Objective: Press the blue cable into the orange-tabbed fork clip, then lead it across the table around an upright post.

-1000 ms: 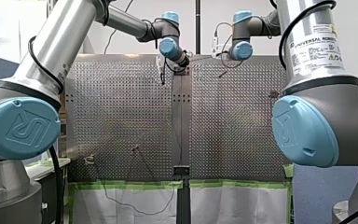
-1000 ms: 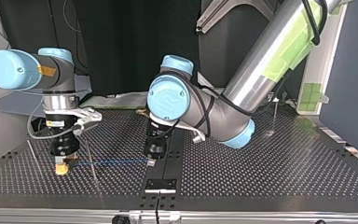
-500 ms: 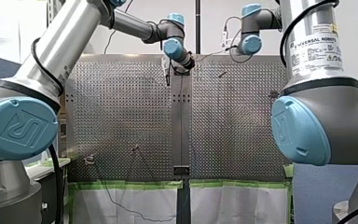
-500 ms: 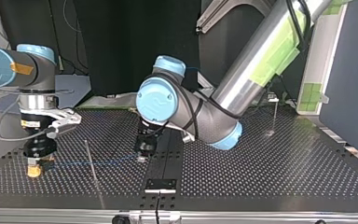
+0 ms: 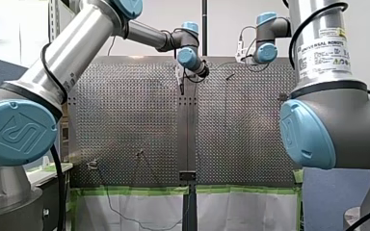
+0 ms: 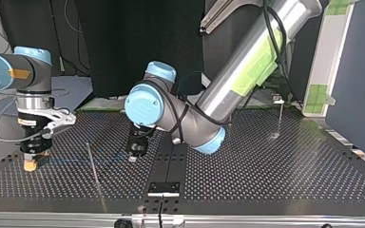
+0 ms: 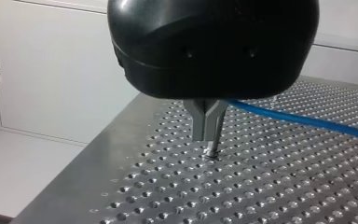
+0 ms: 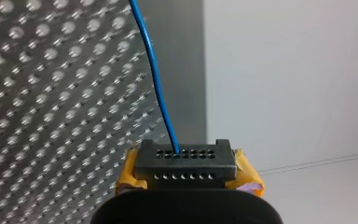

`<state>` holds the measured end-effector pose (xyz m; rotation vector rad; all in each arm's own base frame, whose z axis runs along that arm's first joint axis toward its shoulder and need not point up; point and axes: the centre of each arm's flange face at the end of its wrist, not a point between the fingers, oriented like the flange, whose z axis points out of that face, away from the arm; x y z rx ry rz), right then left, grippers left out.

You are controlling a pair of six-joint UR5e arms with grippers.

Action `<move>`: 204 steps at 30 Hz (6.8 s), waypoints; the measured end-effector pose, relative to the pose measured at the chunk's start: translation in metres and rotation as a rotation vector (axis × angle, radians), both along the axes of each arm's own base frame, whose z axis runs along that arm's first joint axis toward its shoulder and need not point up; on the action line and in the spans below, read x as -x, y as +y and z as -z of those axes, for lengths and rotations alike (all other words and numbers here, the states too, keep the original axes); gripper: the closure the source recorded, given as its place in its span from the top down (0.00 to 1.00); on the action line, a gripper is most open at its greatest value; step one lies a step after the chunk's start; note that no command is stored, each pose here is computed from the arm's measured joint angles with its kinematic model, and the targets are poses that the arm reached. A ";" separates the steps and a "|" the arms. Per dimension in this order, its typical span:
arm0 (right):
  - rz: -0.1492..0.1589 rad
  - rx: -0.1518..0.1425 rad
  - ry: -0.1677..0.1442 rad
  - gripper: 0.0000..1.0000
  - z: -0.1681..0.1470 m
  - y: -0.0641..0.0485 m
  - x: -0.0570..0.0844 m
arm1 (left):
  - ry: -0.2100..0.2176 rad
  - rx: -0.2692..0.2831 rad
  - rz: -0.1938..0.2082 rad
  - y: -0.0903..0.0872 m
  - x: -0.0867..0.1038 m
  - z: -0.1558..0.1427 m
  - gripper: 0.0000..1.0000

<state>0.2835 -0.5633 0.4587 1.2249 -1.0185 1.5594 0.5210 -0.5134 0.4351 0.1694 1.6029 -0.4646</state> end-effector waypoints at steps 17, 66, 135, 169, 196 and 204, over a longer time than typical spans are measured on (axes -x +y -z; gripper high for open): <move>-0.010 -0.031 0.008 0.00 0.018 0.005 -0.005 | 0.004 -0.041 -0.017 -0.002 0.002 0.007 0.00; 0.097 -0.306 0.022 0.00 0.264 -0.002 0.010 | 0.103 -0.138 -0.085 -0.012 -0.014 0.105 1.00; 0.366 -0.374 -0.026 0.00 0.553 0.070 0.118 | 0.145 -0.166 -0.166 -0.015 0.007 0.115 1.00; 0.385 -0.284 -0.109 0.00 0.649 0.065 0.145 | 0.151 -0.138 -0.194 -0.011 0.005 0.114 1.00; 0.356 -0.327 -0.096 0.00 0.669 0.076 0.141 | 0.054 -0.109 -0.092 0.001 0.046 0.092 1.00; 0.354 -0.331 -0.095 0.00 0.669 0.075 0.140 | 0.081 -0.164 -0.077 0.008 0.066 0.103 1.00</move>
